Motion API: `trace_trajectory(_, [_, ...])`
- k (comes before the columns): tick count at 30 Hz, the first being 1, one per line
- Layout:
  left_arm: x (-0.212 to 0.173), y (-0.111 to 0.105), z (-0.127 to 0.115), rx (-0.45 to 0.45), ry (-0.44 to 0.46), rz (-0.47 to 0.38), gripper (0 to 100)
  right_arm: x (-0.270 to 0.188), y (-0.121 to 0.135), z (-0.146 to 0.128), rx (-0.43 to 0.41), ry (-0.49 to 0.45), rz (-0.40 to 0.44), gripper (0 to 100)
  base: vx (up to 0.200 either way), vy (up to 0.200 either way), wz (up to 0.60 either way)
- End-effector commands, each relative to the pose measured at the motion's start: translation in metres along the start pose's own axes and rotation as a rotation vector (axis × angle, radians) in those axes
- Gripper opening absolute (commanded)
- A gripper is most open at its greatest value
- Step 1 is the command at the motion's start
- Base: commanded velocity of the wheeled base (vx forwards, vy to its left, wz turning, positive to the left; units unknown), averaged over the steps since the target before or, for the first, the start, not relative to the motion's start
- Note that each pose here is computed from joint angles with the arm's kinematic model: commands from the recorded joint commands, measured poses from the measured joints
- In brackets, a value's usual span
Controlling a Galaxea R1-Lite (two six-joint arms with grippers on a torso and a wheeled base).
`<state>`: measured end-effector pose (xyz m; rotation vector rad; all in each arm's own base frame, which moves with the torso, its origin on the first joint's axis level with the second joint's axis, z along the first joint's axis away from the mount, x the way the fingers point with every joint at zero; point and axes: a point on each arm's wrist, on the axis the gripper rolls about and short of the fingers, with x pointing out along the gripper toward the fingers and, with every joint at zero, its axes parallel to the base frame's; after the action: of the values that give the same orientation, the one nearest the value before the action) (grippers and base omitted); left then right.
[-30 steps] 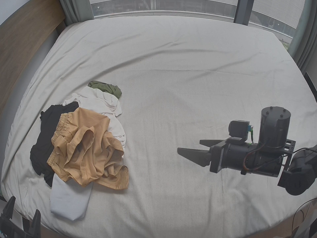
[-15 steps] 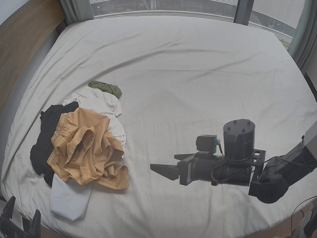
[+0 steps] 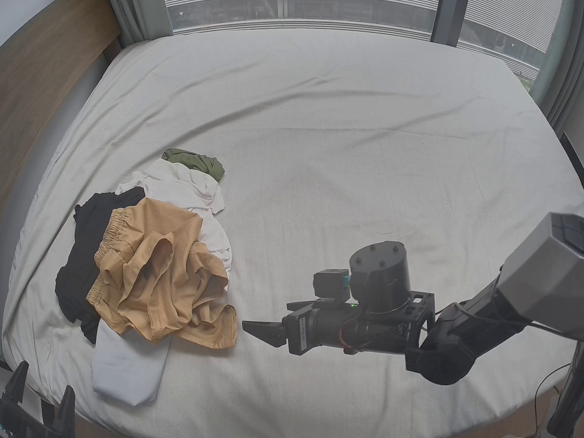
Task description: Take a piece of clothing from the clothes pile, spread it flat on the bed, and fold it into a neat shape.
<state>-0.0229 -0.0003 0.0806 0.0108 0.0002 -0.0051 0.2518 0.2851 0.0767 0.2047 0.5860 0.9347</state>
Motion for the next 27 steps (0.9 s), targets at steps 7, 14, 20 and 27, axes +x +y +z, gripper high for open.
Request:
trace_trajectory(7, [0.000,0.000,-0.005,0.000,0.003,-0.001,100,0.038,-0.004,-0.021,0.012,0.052,0.007,100,0.000,0.000,0.00])
trace_trajectory(14, [0.000,0.000,-0.005,-0.002,0.003,0.000,100,0.055,-0.006,-0.033,0.020,0.080,0.007,100,0.000,0.000,0.00])
trace_trajectory(20, [0.000,0.000,-0.005,-0.002,0.003,0.000,100,0.073,0.000,-0.037,0.031,0.077,0.025,100,0.000,0.000,0.00])
trace_trajectory(27, [0.000,0.000,-0.005,-0.002,0.003,0.000,100,0.097,0.000,-0.049,0.029,0.078,0.028,100,0.000,0.000,0.00])
